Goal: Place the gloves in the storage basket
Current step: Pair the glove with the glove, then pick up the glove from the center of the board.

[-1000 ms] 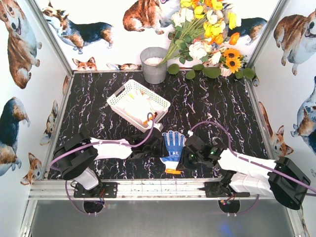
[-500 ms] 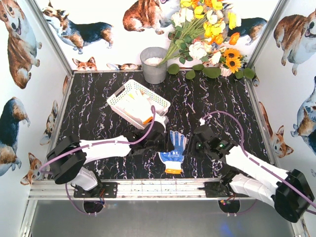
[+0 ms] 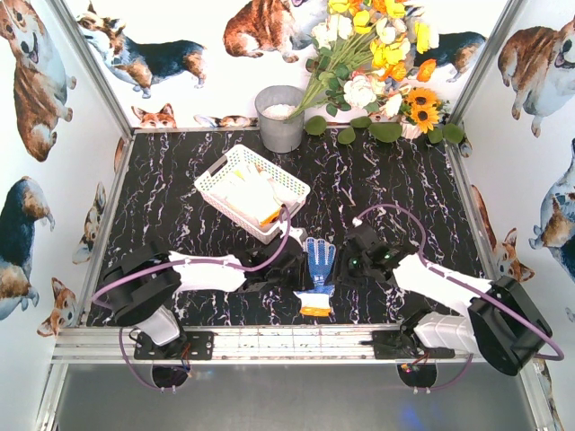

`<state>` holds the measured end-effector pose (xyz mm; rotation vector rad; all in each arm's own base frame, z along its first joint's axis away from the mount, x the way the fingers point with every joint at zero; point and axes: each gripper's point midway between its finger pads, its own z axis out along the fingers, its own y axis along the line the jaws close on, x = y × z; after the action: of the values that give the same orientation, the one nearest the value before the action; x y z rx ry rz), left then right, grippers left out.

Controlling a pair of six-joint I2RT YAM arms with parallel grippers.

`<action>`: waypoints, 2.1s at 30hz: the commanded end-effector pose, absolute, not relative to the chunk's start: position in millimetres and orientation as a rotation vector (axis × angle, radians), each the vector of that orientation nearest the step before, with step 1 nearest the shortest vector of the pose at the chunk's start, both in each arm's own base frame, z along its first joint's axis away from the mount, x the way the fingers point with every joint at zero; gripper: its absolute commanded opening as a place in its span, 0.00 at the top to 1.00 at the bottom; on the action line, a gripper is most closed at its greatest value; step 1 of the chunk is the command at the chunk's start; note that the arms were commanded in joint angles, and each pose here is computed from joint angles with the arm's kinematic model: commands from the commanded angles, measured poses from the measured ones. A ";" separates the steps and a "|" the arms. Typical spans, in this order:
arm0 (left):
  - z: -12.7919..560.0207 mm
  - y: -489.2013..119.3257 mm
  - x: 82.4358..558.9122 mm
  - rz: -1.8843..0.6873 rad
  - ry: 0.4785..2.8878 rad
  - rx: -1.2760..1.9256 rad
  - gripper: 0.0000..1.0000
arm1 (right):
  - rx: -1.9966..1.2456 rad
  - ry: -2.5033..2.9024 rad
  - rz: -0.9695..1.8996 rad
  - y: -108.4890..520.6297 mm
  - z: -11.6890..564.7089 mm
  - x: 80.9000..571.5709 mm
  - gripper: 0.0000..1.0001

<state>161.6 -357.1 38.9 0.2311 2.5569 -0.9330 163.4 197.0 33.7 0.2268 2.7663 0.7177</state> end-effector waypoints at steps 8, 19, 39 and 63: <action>11.1 -340.0 153.0 -0.843 2.601 0.266 0.80 | 0.257 2.765 0.808 204.5 20.8 158.7 0.70; 77.2 -372.4 169.4 -0.968 2.462 0.314 0.77 | 0.281 2.742 0.942 207.1 32.7 140.6 0.56; -18.0 -328.2 136.1 -0.808 2.682 0.325 0.86 | 0.347 2.785 1.051 222.2 7.7 105.3 0.53; -17.6 -311.2 129.9 -0.759 2.683 0.257 0.86 | 0.435 2.725 1.214 235.0 16.0 103.0 0.71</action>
<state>151.2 -353.1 22.6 0.2244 2.5298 -0.9860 105.3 234.0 21.3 0.4271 2.7274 1.2023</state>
